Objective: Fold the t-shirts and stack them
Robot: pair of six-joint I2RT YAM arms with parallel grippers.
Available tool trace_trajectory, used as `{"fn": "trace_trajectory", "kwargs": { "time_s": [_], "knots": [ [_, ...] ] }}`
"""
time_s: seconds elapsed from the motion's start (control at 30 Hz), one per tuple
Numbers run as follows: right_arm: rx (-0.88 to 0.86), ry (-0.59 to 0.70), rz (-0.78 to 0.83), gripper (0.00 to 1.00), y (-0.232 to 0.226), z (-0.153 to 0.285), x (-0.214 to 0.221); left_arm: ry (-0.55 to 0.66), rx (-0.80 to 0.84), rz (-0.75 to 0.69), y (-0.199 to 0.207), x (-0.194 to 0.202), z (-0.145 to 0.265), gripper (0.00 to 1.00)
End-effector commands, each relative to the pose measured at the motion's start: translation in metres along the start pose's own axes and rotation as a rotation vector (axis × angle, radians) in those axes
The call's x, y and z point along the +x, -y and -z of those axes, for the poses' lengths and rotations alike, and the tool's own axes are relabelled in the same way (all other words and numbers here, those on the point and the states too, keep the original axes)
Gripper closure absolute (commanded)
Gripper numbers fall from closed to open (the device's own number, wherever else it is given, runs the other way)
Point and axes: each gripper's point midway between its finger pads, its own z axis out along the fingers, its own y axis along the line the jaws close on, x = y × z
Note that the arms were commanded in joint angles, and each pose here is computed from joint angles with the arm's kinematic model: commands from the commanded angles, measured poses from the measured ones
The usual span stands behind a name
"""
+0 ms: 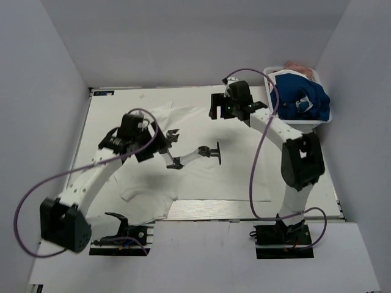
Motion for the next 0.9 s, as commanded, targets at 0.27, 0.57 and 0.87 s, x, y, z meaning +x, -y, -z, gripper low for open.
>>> {"fn": "trace_trajectory", "kwargs": {
  "time_s": [0.27, 0.57, 0.87],
  "knots": [
    [-0.062, -0.204, -0.026, 0.10, -0.027, 0.068, 0.148, 0.295, -0.402, -0.247, 0.029, -0.219, -0.073, 0.00],
    [0.014, -0.380, -0.070, 0.10, -0.002, 0.070, 0.216, 0.286, -0.220, -0.508, 0.038, -0.283, -0.180, 0.00],
    [0.199, -0.561, -0.106, 0.12, 0.041, 0.090, 0.269, 0.126, -0.270, -0.613, -0.018, -0.253, -0.237, 0.01]
  ]
}}
